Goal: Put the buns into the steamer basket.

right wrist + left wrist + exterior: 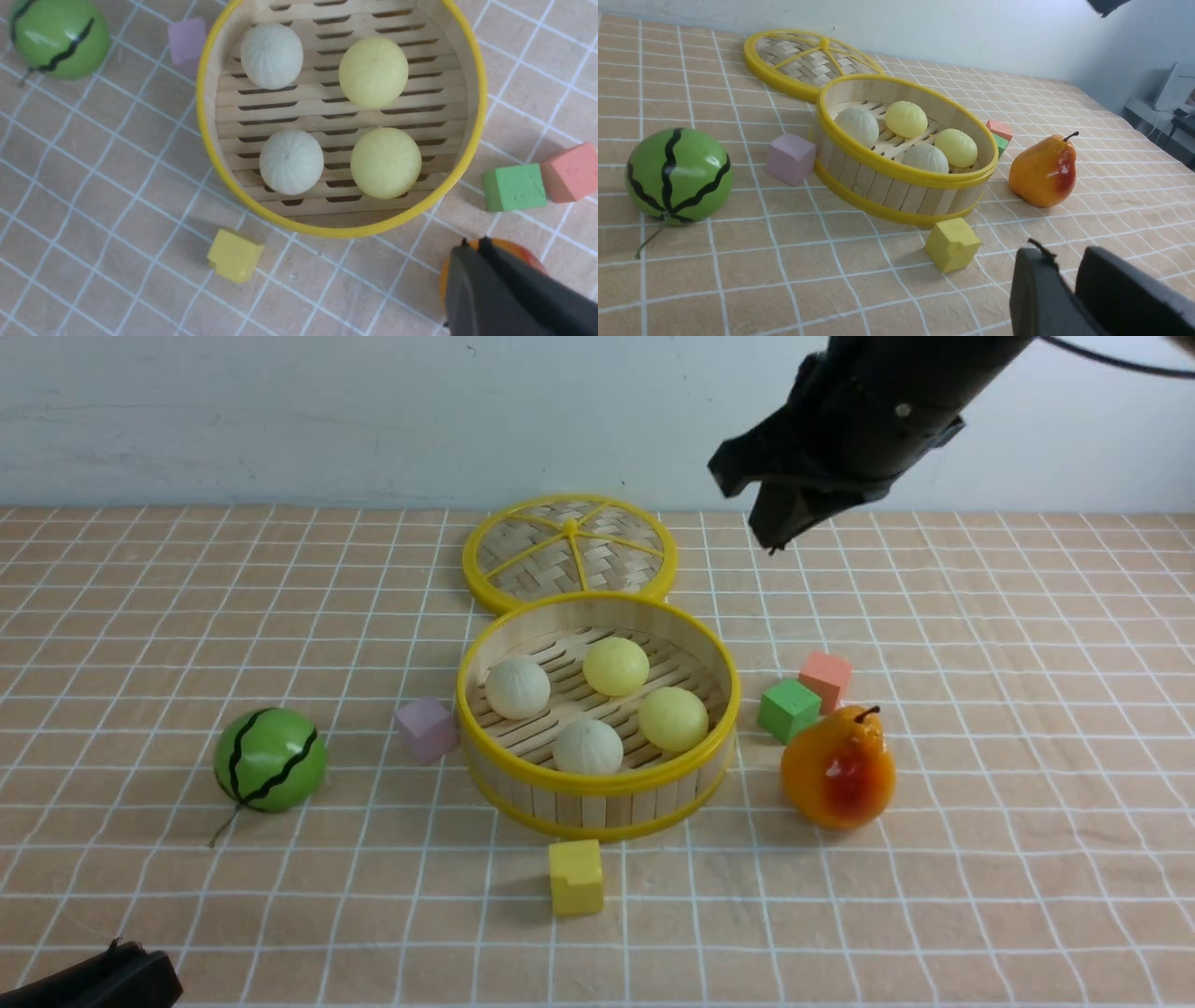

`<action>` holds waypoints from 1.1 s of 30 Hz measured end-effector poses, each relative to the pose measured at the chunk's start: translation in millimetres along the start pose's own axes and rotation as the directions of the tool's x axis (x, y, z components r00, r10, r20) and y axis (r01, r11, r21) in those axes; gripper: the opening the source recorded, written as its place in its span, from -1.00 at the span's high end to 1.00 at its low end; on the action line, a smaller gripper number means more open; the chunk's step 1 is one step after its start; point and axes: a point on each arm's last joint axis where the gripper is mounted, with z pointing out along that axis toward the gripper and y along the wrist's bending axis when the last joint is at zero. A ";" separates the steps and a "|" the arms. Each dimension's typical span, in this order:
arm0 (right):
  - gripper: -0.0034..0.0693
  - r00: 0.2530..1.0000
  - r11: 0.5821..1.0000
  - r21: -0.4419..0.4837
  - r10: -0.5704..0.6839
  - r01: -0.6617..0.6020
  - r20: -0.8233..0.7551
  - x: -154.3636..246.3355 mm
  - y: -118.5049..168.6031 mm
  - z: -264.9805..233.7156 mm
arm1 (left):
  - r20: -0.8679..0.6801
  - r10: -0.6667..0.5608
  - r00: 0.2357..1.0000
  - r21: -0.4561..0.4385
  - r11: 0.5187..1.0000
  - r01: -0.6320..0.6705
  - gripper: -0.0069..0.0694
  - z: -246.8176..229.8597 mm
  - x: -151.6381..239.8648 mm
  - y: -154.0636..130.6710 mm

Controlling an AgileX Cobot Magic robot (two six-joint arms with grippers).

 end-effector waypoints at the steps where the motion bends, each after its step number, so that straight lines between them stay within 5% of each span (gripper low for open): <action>1: 0.95 1.000 1.000 0.000 0.010 -0.010 0.019 1.5 1.9 -11.6 | 0.000 0.000 1.000 0.000 1.000 0.000 0.48 0.0 0.0 0.0; 7: 0.92 0.998 1.000 0.000 0.022 -0.022 0.054 31.8 11.3 -63.6 | 0.000 0.000 1.000 0.000 1.000 0.000 0.47 0.0 0.0 0.0; 20: 0.90 0.998 0.998 -0.034 0.055 -0.055 0.011 180.3 26.8 -133.6 | 0.000 0.000 1.000 0.000 1.000 0.000 0.43 0.0 0.0 0.0; 26: 0.88 0.995 0.998 -0.044 0.044 -0.040 0.092 201.5 31.3 -159.1 | 0.000 0.000 1.000 0.000 1.000 0.000 0.41 0.0 0.0 0.0; 30: 0.87 0.985 0.997 0.000 0.074 -0.075 0.155 215.9 24.9 -174.1 | 0.000 0.000 1.000 0.000 1.000 0.000 0.39 0.0 0.0 0.0; 33: 0.87 0.956 0.982 0.123 0.103 -0.141 0.276 252.6 11.1 -174.9 | 0.000 0.000 1.000 0.000 1.000 0.000 0.39 0.0 0.0 0.0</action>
